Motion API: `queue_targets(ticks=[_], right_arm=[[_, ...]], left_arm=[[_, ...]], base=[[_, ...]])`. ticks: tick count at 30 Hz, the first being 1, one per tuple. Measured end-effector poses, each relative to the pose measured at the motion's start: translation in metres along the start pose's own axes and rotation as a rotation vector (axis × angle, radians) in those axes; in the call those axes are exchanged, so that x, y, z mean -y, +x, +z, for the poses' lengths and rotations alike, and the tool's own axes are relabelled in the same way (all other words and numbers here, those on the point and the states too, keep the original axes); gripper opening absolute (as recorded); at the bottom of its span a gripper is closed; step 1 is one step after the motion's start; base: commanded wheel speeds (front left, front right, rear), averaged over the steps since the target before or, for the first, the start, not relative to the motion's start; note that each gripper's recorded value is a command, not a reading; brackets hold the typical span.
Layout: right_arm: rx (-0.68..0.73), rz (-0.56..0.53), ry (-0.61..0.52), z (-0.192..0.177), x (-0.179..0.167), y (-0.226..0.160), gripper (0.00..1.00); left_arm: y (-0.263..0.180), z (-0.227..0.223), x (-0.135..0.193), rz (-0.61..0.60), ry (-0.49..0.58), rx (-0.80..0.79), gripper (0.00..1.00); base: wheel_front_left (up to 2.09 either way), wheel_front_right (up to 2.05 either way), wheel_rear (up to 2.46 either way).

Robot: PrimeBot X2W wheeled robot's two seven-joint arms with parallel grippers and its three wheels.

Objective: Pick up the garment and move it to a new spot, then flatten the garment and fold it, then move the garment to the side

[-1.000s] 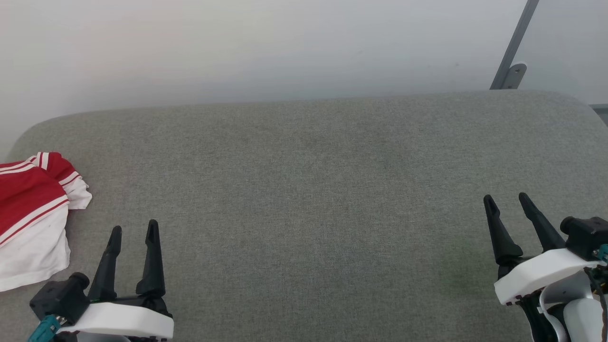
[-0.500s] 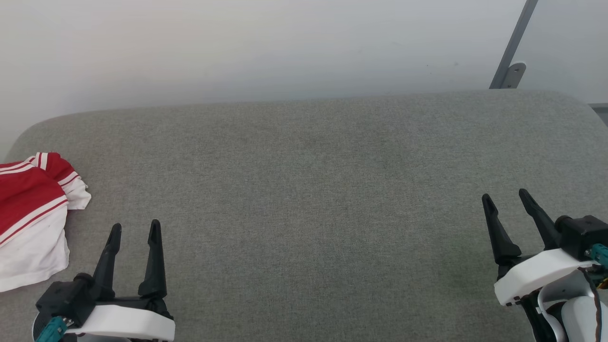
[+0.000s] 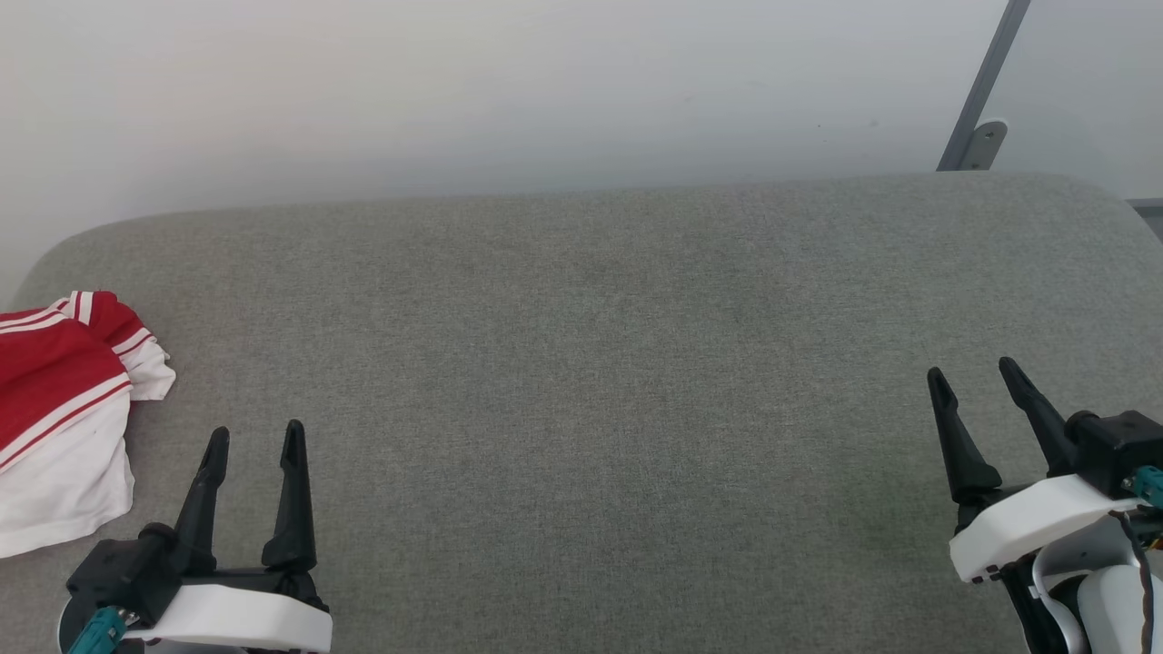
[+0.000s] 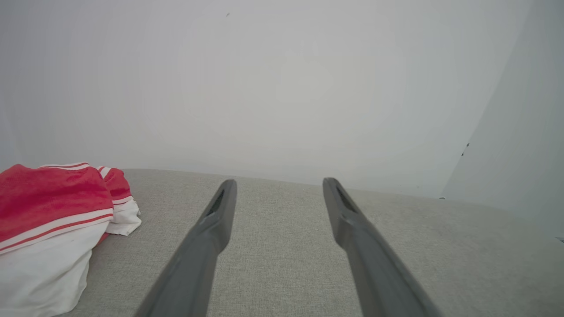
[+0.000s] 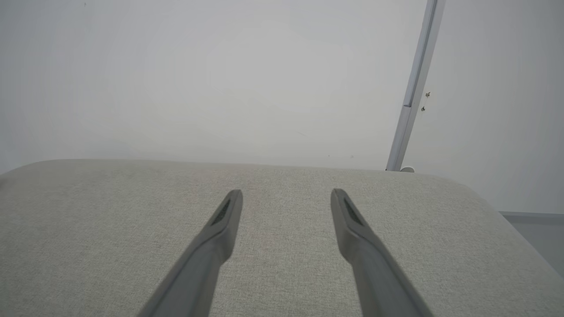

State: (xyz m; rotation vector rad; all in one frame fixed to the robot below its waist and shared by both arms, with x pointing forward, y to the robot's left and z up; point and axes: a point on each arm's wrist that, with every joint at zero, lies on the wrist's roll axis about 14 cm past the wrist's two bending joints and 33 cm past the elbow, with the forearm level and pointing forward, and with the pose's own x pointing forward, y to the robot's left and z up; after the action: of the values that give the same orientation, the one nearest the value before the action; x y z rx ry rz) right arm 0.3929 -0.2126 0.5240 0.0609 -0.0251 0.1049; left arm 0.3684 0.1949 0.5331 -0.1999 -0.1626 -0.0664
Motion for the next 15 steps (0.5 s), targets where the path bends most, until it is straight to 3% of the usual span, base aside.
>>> queue_targets(ticks=[7, 15], right_arm=[[0.006, -0.005, 0.001, 0.001, 0.001, 0.000, 1.00], [0.009, 0.065, -0.001, 0.003, -0.022, 0.010, 1.00]], left_arm=[[-0.001, -0.001, -0.003, 0.010, -0.001, -0.002, 1.00], [-0.017, 0.007, -0.036, 0.122, -0.009, 0.016, 1.00]], base=[[0.00, 0.00, 0.00], [0.00, 0.00, 0.00]])
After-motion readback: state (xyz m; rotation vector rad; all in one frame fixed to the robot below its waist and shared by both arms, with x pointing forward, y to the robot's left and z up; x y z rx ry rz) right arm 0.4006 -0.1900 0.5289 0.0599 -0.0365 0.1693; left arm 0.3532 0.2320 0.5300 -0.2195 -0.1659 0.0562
